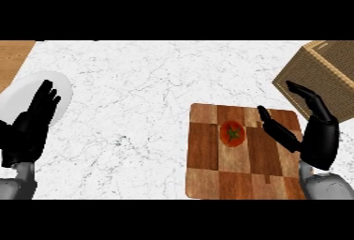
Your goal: Pick the tomato from the cutting board and place it in the basket
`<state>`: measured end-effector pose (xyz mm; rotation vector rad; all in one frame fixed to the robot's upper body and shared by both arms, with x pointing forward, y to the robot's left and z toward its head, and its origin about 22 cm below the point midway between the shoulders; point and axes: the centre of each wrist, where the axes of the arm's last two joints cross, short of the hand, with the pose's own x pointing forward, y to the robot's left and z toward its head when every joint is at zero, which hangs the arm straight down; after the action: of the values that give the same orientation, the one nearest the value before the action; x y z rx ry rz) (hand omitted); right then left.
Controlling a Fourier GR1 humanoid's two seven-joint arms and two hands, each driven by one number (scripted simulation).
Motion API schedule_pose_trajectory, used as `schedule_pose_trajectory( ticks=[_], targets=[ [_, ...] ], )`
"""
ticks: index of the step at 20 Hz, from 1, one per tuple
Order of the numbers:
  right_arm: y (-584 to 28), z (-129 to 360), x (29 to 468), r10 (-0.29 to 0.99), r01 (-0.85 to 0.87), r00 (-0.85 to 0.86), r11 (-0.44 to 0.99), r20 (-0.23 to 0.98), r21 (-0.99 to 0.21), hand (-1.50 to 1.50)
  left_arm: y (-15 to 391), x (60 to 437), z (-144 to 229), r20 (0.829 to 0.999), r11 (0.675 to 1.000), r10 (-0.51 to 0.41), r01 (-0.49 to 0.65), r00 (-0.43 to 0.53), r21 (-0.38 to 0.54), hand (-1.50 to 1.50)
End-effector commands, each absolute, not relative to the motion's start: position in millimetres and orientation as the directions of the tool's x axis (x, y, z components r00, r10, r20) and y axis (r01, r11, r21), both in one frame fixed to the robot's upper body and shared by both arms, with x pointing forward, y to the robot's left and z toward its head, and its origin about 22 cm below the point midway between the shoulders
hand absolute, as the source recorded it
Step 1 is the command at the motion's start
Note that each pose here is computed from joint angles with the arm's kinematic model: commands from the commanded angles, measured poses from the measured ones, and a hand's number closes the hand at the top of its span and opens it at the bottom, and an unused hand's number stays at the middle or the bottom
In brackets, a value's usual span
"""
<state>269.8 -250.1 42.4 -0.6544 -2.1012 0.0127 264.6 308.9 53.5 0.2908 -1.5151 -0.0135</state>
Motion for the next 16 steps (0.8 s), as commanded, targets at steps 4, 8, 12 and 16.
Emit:
schedule_pose_trajectory(
  ticks=[4, 8, 12, 16],
  targets=[
    [-239, 18, 260, 0.652, 0.781, -0.185, 0.552, 0.735, -0.293, -1.50, 298, 270, 60, 0.979, 0.965, -0.193, -0.167, 0.061, 0.200, 0.00],
    [-258, 3, 239, 0.680, 0.640, 0.020, 0.554, 0.733, -0.533, -1.50, 306, 269, 47, 0.976, 0.957, -0.200, -0.195, 0.087, 0.214, 0.00],
    [-281, -22, 200, 0.748, 0.348, 0.245, 0.525, 0.617, -0.776, -1.50, 305, 267, 44, 0.976, 0.957, -0.198, -0.200, 0.086, 0.211, 0.00],
    [-258, 3, 195, 0.761, 0.183, 0.300, 0.546, 0.575, -0.818, -1.50, 303, 278, 57, 0.976, 0.957, -0.204, -0.196, 0.077, 0.216, 0.00]
  ],
)
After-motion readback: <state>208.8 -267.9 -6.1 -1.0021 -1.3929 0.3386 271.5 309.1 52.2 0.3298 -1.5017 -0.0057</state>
